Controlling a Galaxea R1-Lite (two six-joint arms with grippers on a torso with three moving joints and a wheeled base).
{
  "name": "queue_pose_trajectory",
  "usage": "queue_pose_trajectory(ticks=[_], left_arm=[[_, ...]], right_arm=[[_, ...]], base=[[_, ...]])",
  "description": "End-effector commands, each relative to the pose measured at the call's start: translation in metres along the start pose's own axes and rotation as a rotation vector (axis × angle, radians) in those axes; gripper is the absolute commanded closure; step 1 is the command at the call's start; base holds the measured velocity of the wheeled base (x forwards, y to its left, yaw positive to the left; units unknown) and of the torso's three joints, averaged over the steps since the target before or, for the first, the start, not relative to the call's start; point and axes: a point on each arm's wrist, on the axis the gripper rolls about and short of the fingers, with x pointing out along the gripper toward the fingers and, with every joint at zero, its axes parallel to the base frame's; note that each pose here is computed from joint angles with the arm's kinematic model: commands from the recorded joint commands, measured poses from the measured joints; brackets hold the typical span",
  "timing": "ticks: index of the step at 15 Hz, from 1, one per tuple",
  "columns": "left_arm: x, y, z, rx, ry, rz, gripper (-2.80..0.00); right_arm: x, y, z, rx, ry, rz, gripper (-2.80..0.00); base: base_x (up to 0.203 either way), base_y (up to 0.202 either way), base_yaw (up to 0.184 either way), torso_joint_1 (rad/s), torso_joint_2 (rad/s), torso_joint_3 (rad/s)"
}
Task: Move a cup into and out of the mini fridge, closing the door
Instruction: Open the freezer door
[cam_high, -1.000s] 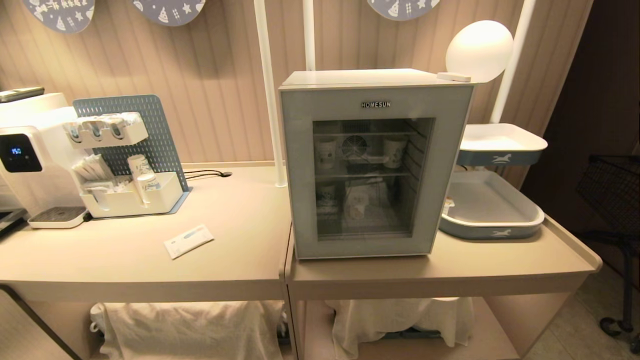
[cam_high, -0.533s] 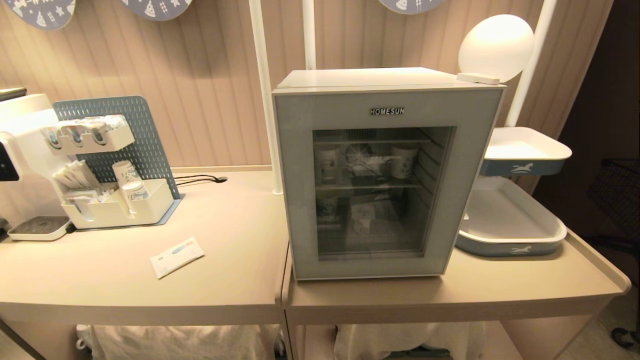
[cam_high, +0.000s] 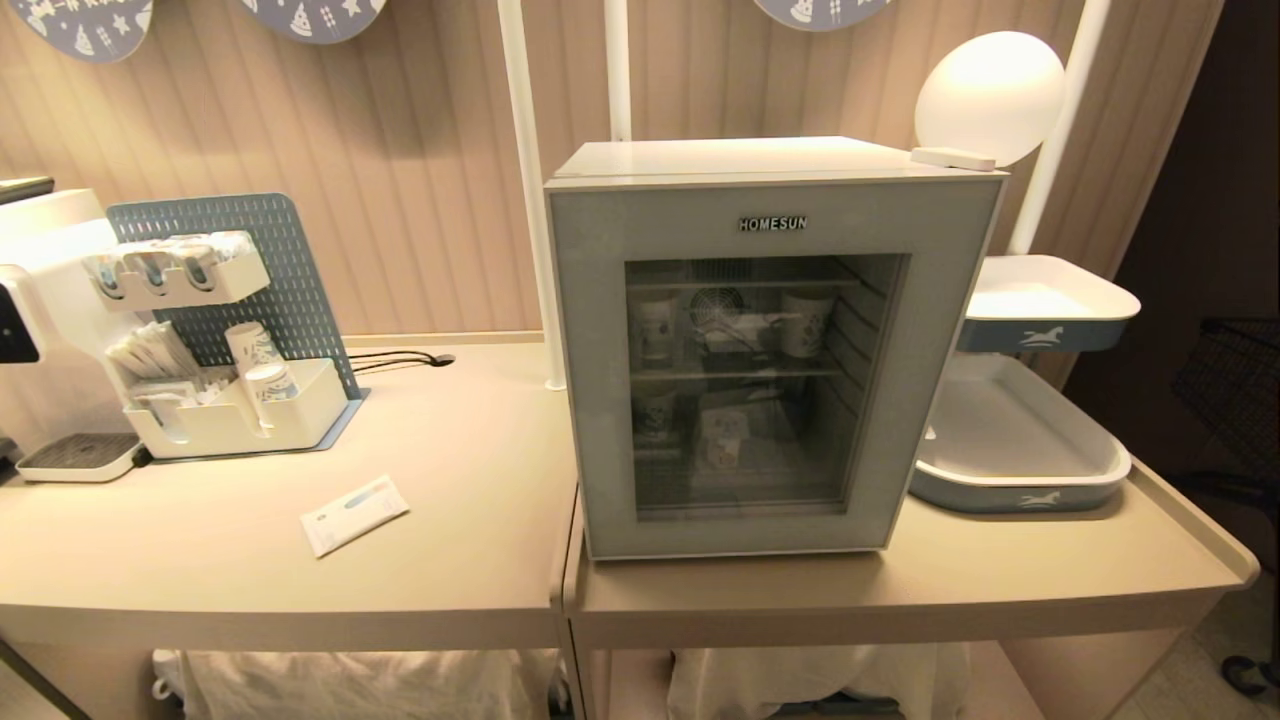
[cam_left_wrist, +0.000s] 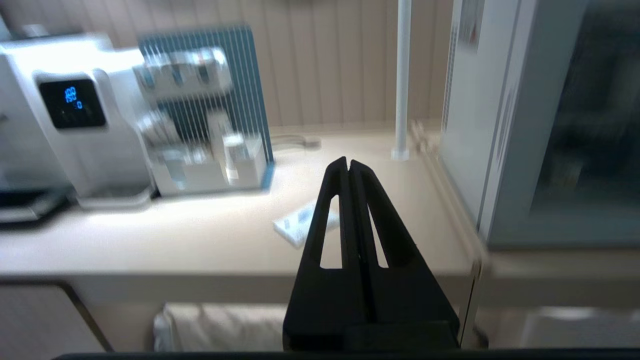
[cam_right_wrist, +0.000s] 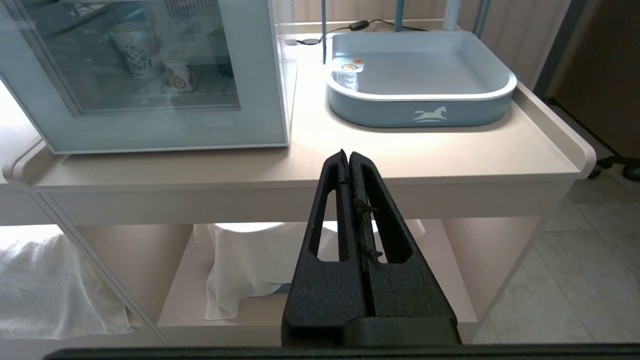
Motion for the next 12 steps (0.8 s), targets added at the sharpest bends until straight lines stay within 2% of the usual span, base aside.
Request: queue_pose_trajectory(ticks=[1, 2, 3, 4, 5, 7, 9, 11, 12], left_arm=[[-0.002, 0.005, 0.064, -0.011, -0.035, 0.013, 0.00], [0.004, 0.007, 0.094, -0.026, -0.014, 0.019, 0.00], [0.027, 0.007, 0.117, -0.044, 0.059, 0.017, 0.00], [0.055, 0.006, 0.129, -0.069, 0.145, 0.009, 0.00], [0.092, 0.003, 0.131, -0.105, 0.259, -0.008, 0.00], [0.158, -0.004, 0.123, -0.187, 0.450, -0.059, 0.00], [0.223, -0.015, 0.106, -0.273, 0.621, -0.154, 0.00], [0.271, -0.026, 0.083, -0.375, 0.768, -0.315, 0.00], [0.285, -0.031, 0.073, -0.446, 0.824, -0.443, 0.00]], right_arm=[[0.000, 0.000, 0.000, 0.000, 0.002, 0.000, 0.00], [0.000, 0.000, 0.000, -0.001, 0.002, 0.000, 0.00], [0.000, 0.000, 0.000, -0.001, 0.001, 0.000, 0.00], [0.000, 0.000, 0.000, -0.001, 0.002, 0.000, 0.00], [0.000, 0.000, 0.000, -0.001, 0.001, 0.000, 0.00], [0.000, 0.000, 0.000, -0.001, 0.002, 0.000, 0.00], [0.000, 0.000, 0.000, -0.001, 0.002, 0.000, 0.00], [0.000, 0.000, 0.000, -0.001, 0.001, 0.000, 0.00], [0.000, 0.000, 0.000, -0.001, 0.002, 0.000, 0.00]], base=[[0.000, 0.000, 0.000, 0.000, 0.00, 0.000], [0.000, 0.000, 0.000, 0.000, 0.00, 0.000], [0.000, 0.000, 0.000, 0.000, 0.00, 0.000], [0.000, 0.000, 0.000, 0.000, 0.00, 0.000], [0.000, 0.000, 0.000, 0.000, 0.00, 0.000], [0.000, 0.000, 0.000, 0.000, 0.00, 0.000], [0.000, 0.000, 0.000, 0.000, 0.00, 0.000], [0.000, 0.000, 0.000, 0.000, 0.00, 0.000], [0.000, 0.000, 0.000, 0.000, 0.00, 0.000]])
